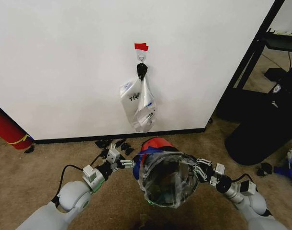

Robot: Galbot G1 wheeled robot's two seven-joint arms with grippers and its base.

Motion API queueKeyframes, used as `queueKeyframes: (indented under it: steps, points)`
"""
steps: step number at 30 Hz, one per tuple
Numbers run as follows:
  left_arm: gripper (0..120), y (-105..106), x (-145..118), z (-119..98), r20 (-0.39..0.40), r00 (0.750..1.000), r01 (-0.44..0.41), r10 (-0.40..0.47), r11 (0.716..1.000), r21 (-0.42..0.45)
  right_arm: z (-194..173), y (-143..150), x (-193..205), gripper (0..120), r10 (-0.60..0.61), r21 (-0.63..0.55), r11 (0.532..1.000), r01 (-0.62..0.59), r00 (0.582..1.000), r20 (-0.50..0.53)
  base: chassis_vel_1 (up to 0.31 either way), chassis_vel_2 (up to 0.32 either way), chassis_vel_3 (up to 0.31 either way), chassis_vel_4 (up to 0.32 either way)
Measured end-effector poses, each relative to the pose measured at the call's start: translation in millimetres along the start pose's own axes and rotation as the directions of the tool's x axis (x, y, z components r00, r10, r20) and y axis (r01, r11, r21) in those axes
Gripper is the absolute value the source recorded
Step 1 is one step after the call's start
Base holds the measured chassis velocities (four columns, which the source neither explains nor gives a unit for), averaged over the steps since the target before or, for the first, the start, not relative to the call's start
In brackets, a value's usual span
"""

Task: Pick up the garbage bag from the wall and place it over the trash bin.

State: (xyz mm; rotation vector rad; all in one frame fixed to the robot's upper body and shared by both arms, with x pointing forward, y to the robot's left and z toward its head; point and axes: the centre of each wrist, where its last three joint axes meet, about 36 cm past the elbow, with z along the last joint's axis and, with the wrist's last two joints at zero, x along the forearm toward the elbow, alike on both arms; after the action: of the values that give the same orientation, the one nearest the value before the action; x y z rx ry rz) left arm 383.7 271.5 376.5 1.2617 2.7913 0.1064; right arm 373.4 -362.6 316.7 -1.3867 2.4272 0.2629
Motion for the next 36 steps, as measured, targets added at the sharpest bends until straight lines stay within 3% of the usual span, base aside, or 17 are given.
queueKeyframes:
  steps: [7,18,23,29,36]
  points:
    - [100,3,-7,-3,0.058,0.998,-0.033,0.034,0.999,-0.008,4,3,1,1,-0.013,-0.054,0.998,0.014,1.0,0.016,0.0,0.0,0.0,0.0]
    - [100,21,-12,-5,0.059,0.996,-0.066,0.069,0.996,-0.052,12,1,9,1,-0.069,-0.109,0.992,0.069,0.998,0.003,0.0,0.0,0.0,0.0]
    - [100,31,-11,4,0.035,0.997,-0.062,0.064,0.996,-0.057,11,1,9,1,-0.083,-0.133,0.987,0.085,0.996,0.021,0.0,0.0,0.0,0.0]
    - [100,28,-9,8,0.04,0.996,-0.075,0.077,0.996,-0.054,11,1,10,1,-0.077,-0.137,0.987,0.08,0.997,0.032,0.0,0.0,0.0,0.0]
    - [100,16,-11,-6,0.092,0.99,-0.103,0.108,0.993,-0.062,20,7,6,1,0.002,-0.118,0.993,0.002,0.999,0.038,0.0,0.0,0.0,0.0]
